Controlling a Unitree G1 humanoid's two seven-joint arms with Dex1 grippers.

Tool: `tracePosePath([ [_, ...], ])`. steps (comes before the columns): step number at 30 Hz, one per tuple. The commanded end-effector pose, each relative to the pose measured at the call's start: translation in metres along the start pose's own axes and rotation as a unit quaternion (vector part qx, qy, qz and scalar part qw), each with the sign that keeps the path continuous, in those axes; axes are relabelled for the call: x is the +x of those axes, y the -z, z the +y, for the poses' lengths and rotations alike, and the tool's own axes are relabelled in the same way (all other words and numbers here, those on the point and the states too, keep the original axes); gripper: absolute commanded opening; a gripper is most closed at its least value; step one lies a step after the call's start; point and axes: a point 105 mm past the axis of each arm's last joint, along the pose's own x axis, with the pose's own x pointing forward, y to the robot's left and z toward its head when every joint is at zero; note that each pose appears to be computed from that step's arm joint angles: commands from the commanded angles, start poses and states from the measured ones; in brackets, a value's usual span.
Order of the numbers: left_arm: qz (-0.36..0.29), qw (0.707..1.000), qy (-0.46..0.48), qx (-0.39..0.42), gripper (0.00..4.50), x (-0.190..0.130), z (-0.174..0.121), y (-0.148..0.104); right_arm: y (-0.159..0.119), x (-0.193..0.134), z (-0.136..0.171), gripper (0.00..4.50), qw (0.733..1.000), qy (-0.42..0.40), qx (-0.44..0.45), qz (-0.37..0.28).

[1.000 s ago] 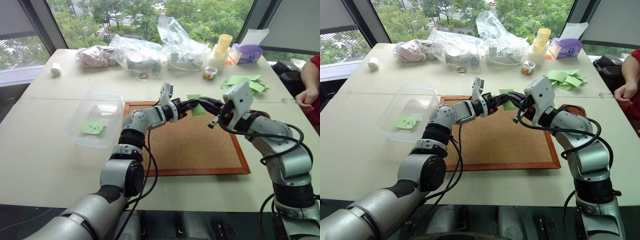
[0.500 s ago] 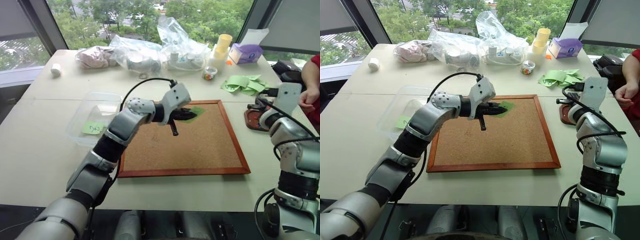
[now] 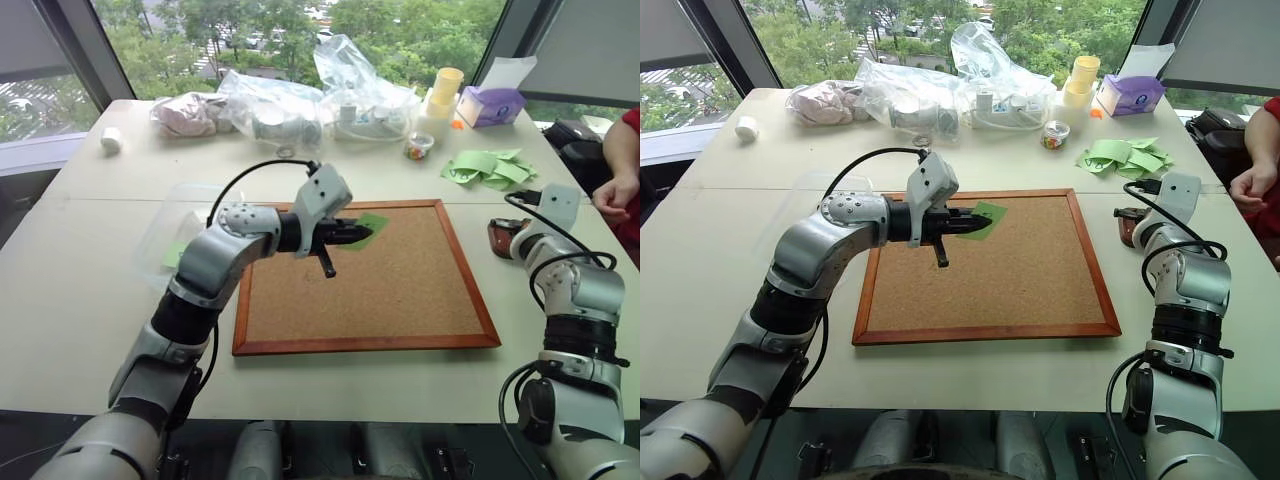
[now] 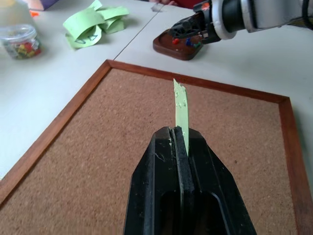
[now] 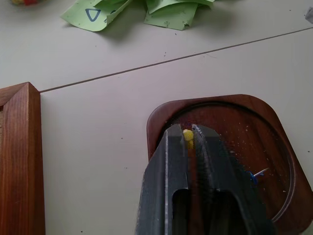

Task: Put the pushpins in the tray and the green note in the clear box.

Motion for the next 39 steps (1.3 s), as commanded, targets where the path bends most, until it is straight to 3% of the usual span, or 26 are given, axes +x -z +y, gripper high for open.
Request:
tracePosePath([
  [1, -0.024, 1.0, -0.012, 0.015, 0.0, -0.006, 0.001, -0.015, -0.016, -0.001, -0.007, 1.86, 1.0, 0.009, 0.011, -0.02],
  [6, -0.023, 0.999, -0.018, 0.017, 0.0, -0.007, 0.002, -0.015, -0.011, 0.001, -0.008, 4.41, 1.0, 0.014, 0.011, -0.011],
  [13, -0.019, 1.0, -0.019, 0.015, 0.0, -0.008, 0.002, -0.011, -0.015, 0.0, -0.01, 4.47, 1.0, 0.016, 0.015, -0.022],
  [21, -0.03, 0.998, -0.049, 0.004, 0.0, -0.012, 0.013, -0.013, -0.047, -0.014, -0.005, 4.47, 0.994, -0.012, 0.01, -0.105],
  [24, -0.053, 0.993, -0.104, -0.008, 0.0, -0.018, 0.031, -0.022, -0.067, -0.025, 0.001, 4.47, 0.989, -0.039, -0.006, -0.145],
  [27, -0.061, 0.976, -0.205, -0.037, 0.0, -0.04, 0.062, -0.027, -0.094, -0.047, 0.028, 4.47, 0.971, -0.117, -0.075, -0.193],
  [29, -0.04, 0.951, -0.305, -0.034, 0.0, -0.066, 0.088, -0.025, -0.098, -0.071, 0.063, 4.47, 0.943, -0.22, -0.141, -0.208],
  [32, -0.007, 0.91, -0.413, -0.036, 0.0, -0.104, 0.113, -0.023, -0.078, -0.112, 0.112, 4.47, 0.879, -0.388, -0.21, -0.183],
  [37, 0.082, 0.854, -0.512, -0.031, 0.0, -0.16, 0.124, -0.008, -0.03, -0.172, 0.163, 4.47, 0.761, -0.578, -0.269, -0.117],
  [39, 0.11, 0.844, -0.524, -0.044, 0.0, -0.173, 0.121, 0.003, -0.019, -0.187, 0.173, 4.47, 0.727, -0.621, -0.276, -0.1],
])
